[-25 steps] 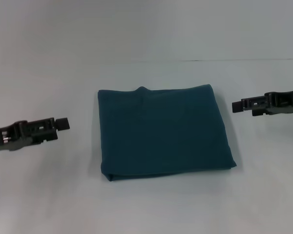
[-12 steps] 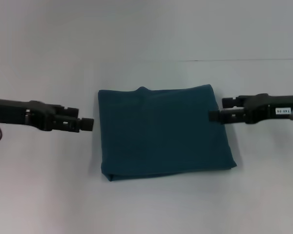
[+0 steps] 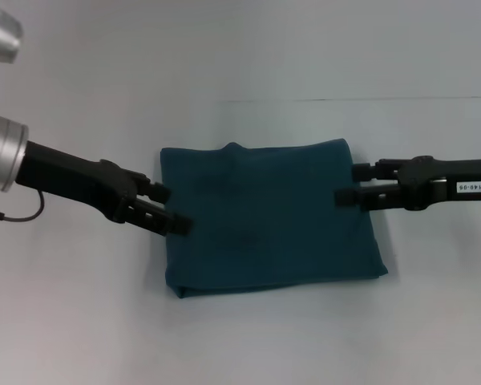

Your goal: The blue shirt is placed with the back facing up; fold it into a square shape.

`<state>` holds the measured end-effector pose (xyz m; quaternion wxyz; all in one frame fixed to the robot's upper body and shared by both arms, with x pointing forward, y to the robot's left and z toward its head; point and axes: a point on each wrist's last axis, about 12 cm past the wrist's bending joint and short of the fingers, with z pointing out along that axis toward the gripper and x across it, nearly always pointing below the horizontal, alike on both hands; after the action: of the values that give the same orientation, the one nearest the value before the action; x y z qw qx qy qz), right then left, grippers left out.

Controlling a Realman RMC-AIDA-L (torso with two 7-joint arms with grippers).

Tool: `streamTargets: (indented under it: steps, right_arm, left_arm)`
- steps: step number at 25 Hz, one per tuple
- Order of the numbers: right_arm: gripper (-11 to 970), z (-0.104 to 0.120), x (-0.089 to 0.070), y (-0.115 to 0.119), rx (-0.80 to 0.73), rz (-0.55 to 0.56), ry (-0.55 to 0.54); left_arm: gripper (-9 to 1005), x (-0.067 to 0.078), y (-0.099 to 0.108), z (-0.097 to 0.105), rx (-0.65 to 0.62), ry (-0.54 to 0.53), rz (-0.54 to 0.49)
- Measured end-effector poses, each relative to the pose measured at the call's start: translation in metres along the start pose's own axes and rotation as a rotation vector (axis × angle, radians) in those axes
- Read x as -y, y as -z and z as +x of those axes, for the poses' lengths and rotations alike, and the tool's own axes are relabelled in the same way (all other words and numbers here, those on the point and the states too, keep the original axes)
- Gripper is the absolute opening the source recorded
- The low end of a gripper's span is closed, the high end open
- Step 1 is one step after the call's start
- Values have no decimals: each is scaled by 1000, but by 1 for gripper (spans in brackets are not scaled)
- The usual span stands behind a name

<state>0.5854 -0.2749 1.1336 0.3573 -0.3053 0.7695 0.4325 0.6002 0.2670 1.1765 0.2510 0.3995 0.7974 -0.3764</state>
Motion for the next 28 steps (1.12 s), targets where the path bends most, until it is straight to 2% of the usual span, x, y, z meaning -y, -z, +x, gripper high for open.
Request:
streamTargets:
  steps: [8,17,28]
  right_arm:
    - [939,-16,-1,13,101,-26,-31]
    - [939,-12,2,23,-1,9,-9]
    - [938,-4,3,23,-73,23,-12]
  left_arm:
    - [921,-2,0,-4,4,-5,-24]
    - [920,-2,2,-10,7,31,-20]
    - [920,1,2,-16,-9,38,-3]
